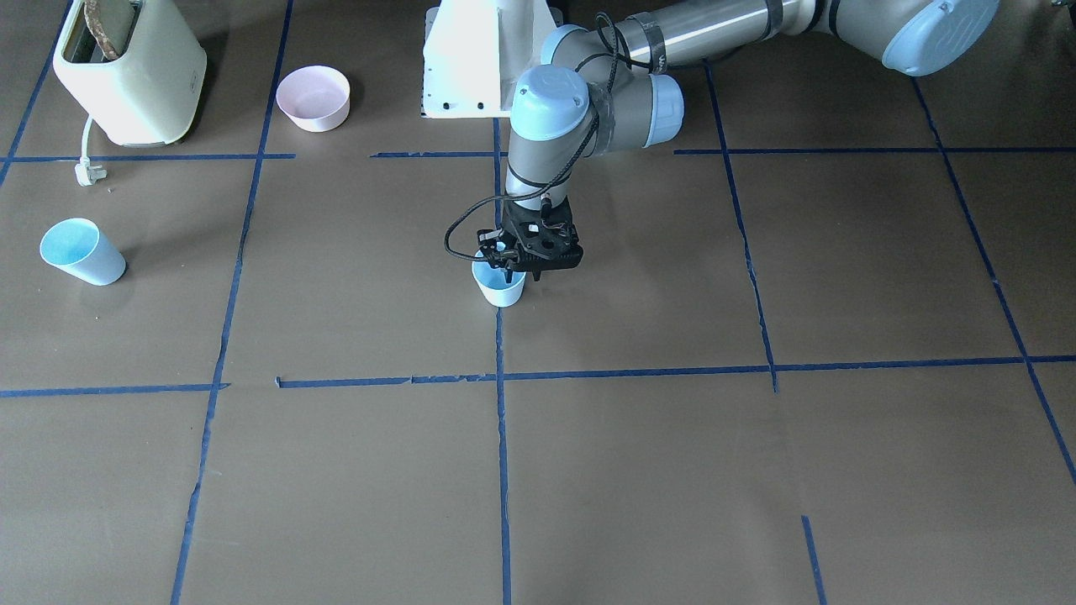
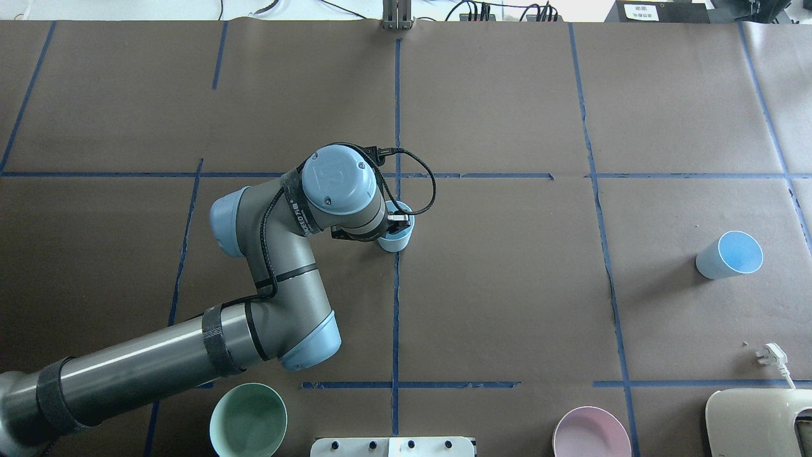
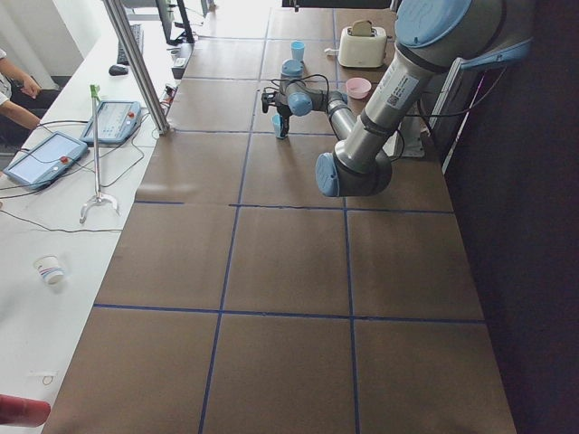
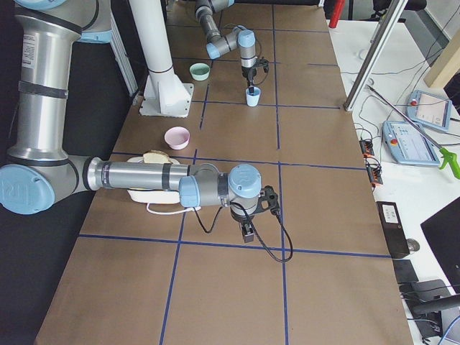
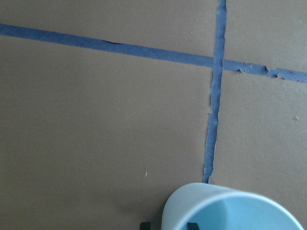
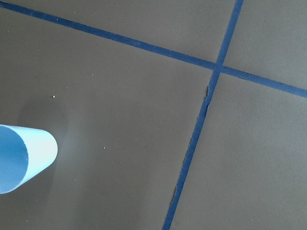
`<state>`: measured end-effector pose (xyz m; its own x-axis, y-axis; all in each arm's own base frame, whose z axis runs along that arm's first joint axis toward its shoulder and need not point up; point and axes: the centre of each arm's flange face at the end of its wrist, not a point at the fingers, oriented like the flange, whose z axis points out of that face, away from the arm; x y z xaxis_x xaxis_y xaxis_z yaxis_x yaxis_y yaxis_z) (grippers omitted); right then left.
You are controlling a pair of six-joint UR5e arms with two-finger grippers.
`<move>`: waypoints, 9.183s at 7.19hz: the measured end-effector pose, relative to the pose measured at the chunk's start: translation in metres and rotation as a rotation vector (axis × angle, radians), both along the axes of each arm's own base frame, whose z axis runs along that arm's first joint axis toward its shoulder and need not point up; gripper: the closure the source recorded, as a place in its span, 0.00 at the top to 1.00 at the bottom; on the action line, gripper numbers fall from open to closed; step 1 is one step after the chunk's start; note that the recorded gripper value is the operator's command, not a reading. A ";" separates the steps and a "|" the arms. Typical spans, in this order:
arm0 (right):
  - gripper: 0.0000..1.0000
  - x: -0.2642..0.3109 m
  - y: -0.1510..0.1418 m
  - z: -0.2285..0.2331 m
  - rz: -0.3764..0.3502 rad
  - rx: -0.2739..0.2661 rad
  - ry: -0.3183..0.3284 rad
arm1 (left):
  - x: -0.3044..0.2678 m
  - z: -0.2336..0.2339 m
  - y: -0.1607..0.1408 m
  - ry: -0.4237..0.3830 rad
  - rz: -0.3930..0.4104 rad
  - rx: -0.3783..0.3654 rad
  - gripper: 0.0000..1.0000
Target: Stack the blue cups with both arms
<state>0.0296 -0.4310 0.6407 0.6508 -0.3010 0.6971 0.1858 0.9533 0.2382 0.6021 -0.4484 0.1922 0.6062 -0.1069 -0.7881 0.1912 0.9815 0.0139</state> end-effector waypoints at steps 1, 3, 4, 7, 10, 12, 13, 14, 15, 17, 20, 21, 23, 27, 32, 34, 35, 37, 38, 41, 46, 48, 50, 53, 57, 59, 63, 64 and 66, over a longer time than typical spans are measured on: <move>1.00 0.000 -0.003 -0.003 0.000 0.007 0.000 | -0.014 -0.004 -0.008 -0.002 0.025 0.006 1.00; 1.00 -0.001 -0.012 -0.014 0.003 0.030 0.001 | -0.088 0.007 -0.028 -0.031 0.119 0.019 1.00; 1.00 -0.001 -0.017 -0.019 0.011 0.033 0.000 | -0.151 0.033 -0.034 -0.062 0.182 0.068 1.00; 1.00 -0.011 -0.037 -0.039 0.083 -0.020 -0.011 | -0.377 0.181 -0.064 -0.164 0.375 0.226 1.00; 1.00 -0.043 -0.053 -0.076 0.121 -0.065 -0.027 | -0.600 0.358 -0.028 -0.170 0.415 0.225 1.00; 1.00 -0.089 -0.046 -0.100 0.146 -0.131 -0.036 | -0.661 0.431 0.025 -0.132 0.375 0.181 1.00; 1.00 -0.110 -0.029 -0.095 0.160 -0.135 -0.033 | -0.668 0.440 0.035 -0.128 0.364 0.180 1.00; 1.00 -0.125 -0.008 -0.082 0.180 -0.127 -0.034 | -0.670 0.442 0.039 -0.127 0.360 0.181 1.00; 1.00 -0.138 0.011 -0.072 0.195 -0.126 -0.032 | -0.671 0.442 0.040 -0.127 0.358 0.182 1.00; 0.99 -0.160 0.037 -0.051 0.176 -0.120 0.013 | -0.671 0.441 0.041 -0.127 0.356 0.183 1.00; 0.49 -0.184 0.040 -0.032 0.132 -0.134 0.041 | -0.672 0.440 0.041 -0.127 0.355 0.186 1.00; 0.14 -0.189 0.036 -0.029 0.129 -0.138 0.043 | -0.672 0.440 0.041 -0.127 0.355 0.187 1.00; 0.00 -0.193 0.032 -0.027 0.126 -0.137 0.040 | -0.672 0.439 0.042 -0.126 0.353 0.187 1.00; 0.00 -0.205 0.017 -0.072 0.171 -0.142 -0.018 | -0.672 0.442 0.042 -0.127 0.329 0.149 1.00; 0.00 -0.344 -0.045 -0.333 0.307 -0.337 -0.078 | -0.673 0.441 0.042 -0.130 0.269 0.080 1.00; 0.00 -0.438 -0.025 -0.437 0.398 -0.388 -0.065 | -0.673 0.440 0.041 -0.128 0.267 0.081 1.00; 0.00 -0.482 -0.016 -0.476 0.452 -0.404 -0.069 | -0.673 0.440 0.041 -0.128 0.266 0.080 1.00; 0.00 -0.533 -0.008 -0.509 0.512 -0.403 -0.061 | -0.673 0.439 0.041 -0.125 0.265 0.078 1.00; 0.00 -0.543 -0.006 -0.511 0.519 -0.400 -0.057 | -0.673 0.439 0.041 -0.123 0.264 0.079 1.00; 1.00 -0.558 0.000 -0.510 0.509 -0.387 -0.062 | -0.672 0.439 0.041 -0.121 0.264 0.079 1.00; 1.00 -0.536 -0.036 -0.489 0.439 -0.381 -0.089 | -0.672 0.439 0.040 -0.124 0.268 0.084 1.00; 1.00 -0.450 -0.102 -0.421 0.315 -0.323 -0.050 | -0.671 0.448 0.039 -0.125 0.270 0.059 1.00; 1.00 -0.317 -0.153 -0.315 0.163 -0.237 -0.042 | -0.670 0.456 0.039 -0.119 0.275 0.050 1.00; 1.00 -0.131 -0.103 -0.120 -0.006 -0.097 0.019 | -0.670 0.472 0.043 -0.119 0.281 0.016 1.00; 1.00 -0.015 0.024 0.008 0.058 -0.115 0.030 | -0.669 0.471 0.043 -0.122 0.283 0.023 1.00; 1.00 -0.012 0.031 0.012 0.064 -0.111 0.027 | -0.669 0.469 0.043 -0.119 0.284 0.026 1.00; 1.00 -0.012 0.031 0.011 0.063 -0.102 0.025 | -0.668 0.468 0.043 -0.114 0.284 0.030 1.00; 1.00 -0.012 0.031 0.011 0.063 -0.102 0.025 | -0.668 0.469 0.043 -0.113 0.284 0.029 1.00; 1.00 -0.012 0.031 0.011 0.063 -0.102 0.025 | -0.668 0.470 0.044 -0.113 0.284 0.026 1.00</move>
<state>0.0172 -0.4002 0.6519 0.6835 -0.1874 0.7055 0.1295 0.9823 0.1354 -0.0660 -0.4048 0.6622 0.6928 0.0983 -0.7144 -0.0950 0.9945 0.0448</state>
